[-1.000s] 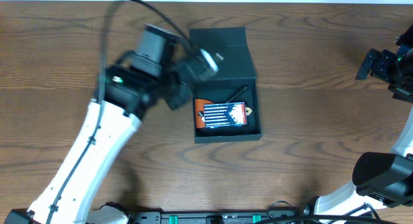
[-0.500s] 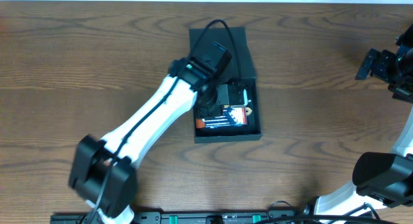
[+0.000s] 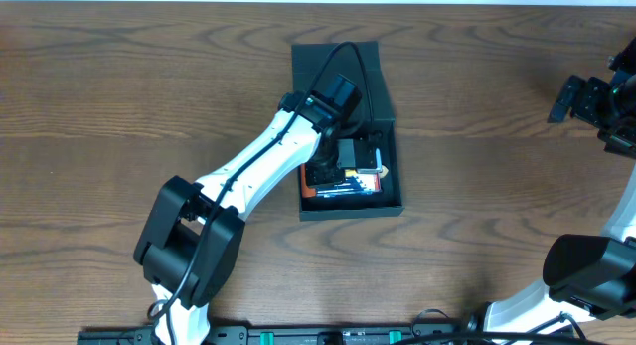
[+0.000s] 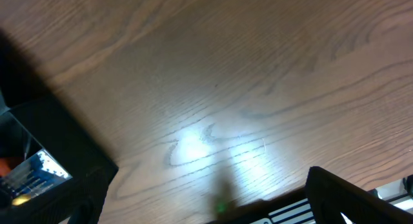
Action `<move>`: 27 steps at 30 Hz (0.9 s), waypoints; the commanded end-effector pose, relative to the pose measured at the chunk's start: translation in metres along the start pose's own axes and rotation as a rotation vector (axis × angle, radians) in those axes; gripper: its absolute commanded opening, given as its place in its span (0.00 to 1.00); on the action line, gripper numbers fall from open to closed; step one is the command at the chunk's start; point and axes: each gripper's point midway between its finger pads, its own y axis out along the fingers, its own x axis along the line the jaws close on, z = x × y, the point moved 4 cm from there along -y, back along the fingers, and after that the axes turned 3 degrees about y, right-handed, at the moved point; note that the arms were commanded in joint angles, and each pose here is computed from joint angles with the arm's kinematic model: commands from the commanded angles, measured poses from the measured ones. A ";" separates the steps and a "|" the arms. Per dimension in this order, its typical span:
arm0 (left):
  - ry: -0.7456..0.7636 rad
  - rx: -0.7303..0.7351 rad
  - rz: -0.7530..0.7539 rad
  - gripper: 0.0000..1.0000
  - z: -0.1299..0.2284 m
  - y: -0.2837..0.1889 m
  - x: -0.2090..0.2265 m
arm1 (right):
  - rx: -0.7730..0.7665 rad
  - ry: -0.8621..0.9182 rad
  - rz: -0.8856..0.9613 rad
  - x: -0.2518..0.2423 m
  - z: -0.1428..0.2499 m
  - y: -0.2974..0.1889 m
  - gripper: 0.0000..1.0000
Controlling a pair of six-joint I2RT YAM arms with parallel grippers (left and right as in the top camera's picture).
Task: Pack container
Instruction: 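Carry the screwdriver with left gripper and release it into the box, then move both grippers to the box lid's top edge and grasp it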
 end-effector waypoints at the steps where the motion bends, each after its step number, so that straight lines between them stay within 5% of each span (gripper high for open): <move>1: -0.005 -0.013 0.038 0.36 -0.001 0.006 -0.003 | 0.007 -0.014 -0.007 0.000 0.002 0.001 0.99; 15: -0.125 -0.035 -0.012 0.72 -0.003 -0.024 -0.008 | 0.007 -0.017 -0.007 0.000 0.001 0.001 0.99; 20: -0.321 -0.021 -0.150 0.83 0.009 -0.072 -0.010 | 0.006 -0.018 -0.023 0.003 0.001 0.000 0.96; 23: -0.425 -0.033 -0.230 0.73 0.024 -0.108 -0.016 | 0.015 -0.058 -0.104 0.016 0.004 -0.002 0.66; 26: -0.517 -0.102 -0.299 0.58 0.038 -0.143 -0.018 | 0.022 -0.133 -0.236 0.044 0.012 -0.008 0.10; 27: -0.562 -0.130 -0.329 0.57 0.045 -0.155 -0.016 | 0.025 -0.160 -0.278 0.054 0.015 -0.010 0.01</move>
